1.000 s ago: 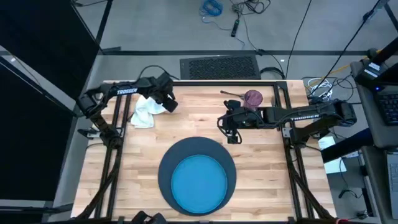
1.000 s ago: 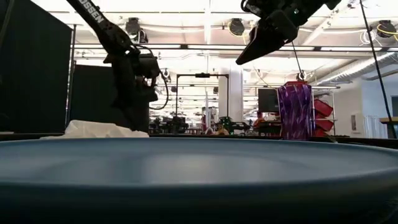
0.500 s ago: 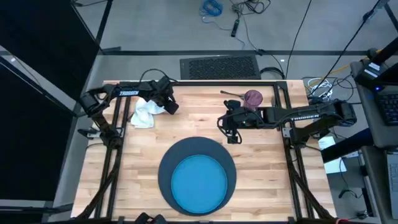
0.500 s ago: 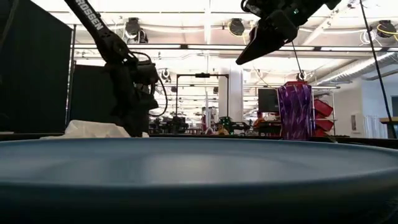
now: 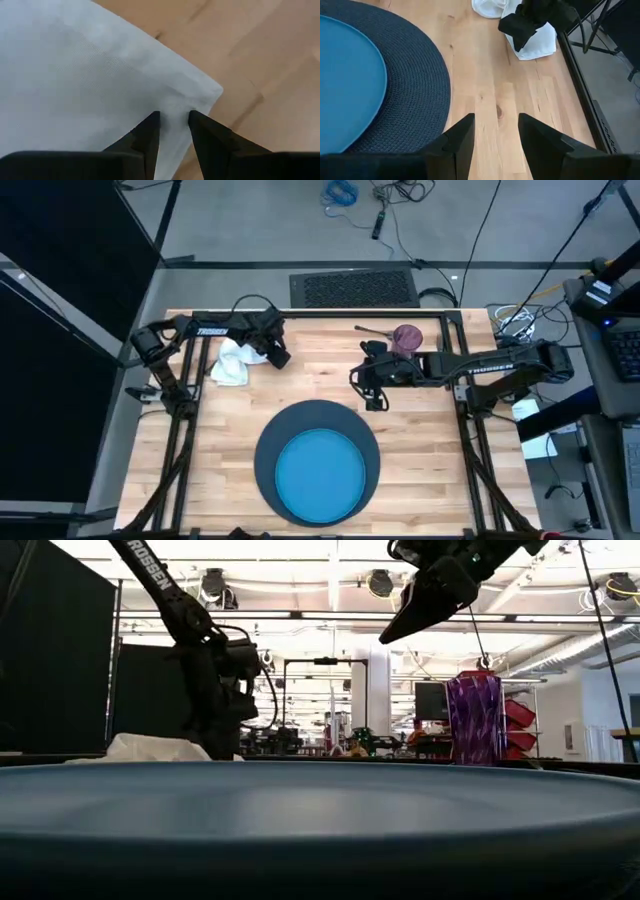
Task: Set table place
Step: Fold the white napkin
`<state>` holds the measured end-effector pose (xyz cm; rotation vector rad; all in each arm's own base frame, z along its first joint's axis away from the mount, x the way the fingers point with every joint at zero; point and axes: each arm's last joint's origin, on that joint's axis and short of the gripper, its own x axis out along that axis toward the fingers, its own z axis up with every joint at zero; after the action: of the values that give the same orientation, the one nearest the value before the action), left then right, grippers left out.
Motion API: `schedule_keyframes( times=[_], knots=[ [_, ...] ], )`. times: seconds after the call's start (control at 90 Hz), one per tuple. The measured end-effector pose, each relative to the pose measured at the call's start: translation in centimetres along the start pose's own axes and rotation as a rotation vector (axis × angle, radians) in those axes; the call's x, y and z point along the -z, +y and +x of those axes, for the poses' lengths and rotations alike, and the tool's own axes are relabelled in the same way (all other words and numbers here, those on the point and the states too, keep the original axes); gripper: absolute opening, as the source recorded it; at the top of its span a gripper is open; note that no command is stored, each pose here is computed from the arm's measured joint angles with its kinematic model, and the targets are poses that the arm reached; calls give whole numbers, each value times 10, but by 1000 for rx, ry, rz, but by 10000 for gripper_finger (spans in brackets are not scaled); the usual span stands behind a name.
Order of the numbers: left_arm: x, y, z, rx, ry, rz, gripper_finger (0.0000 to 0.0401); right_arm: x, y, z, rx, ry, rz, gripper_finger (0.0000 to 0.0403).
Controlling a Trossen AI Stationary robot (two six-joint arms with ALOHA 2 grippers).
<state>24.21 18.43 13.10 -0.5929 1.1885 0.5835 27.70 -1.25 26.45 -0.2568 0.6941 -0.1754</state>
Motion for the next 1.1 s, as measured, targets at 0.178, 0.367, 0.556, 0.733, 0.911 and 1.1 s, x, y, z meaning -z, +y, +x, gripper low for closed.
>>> schedule_keyframes(
  times=[0.178,0.367,0.556,0.733,0.911,1.1],
  knots=[
    [3,-6,1,9,22,36,29,0,0,0,0,0,0,138],
    [4,-13,1,12,30,72,2,0,0,0,0,0,0,138],
    [-1,-25,-7,19,4,128,0,0,0,0,0,0,0,138],
    [-13,-39,-30,42,-67,164,0,0,0,0,0,0,-2,138],
    [-21,-57,-63,59,-139,209,0,0,0,0,0,0,-10,138],
    [-18,-72,-113,73,-225,270,0,2,-6,1,15,13,-6,138]
  ],
)
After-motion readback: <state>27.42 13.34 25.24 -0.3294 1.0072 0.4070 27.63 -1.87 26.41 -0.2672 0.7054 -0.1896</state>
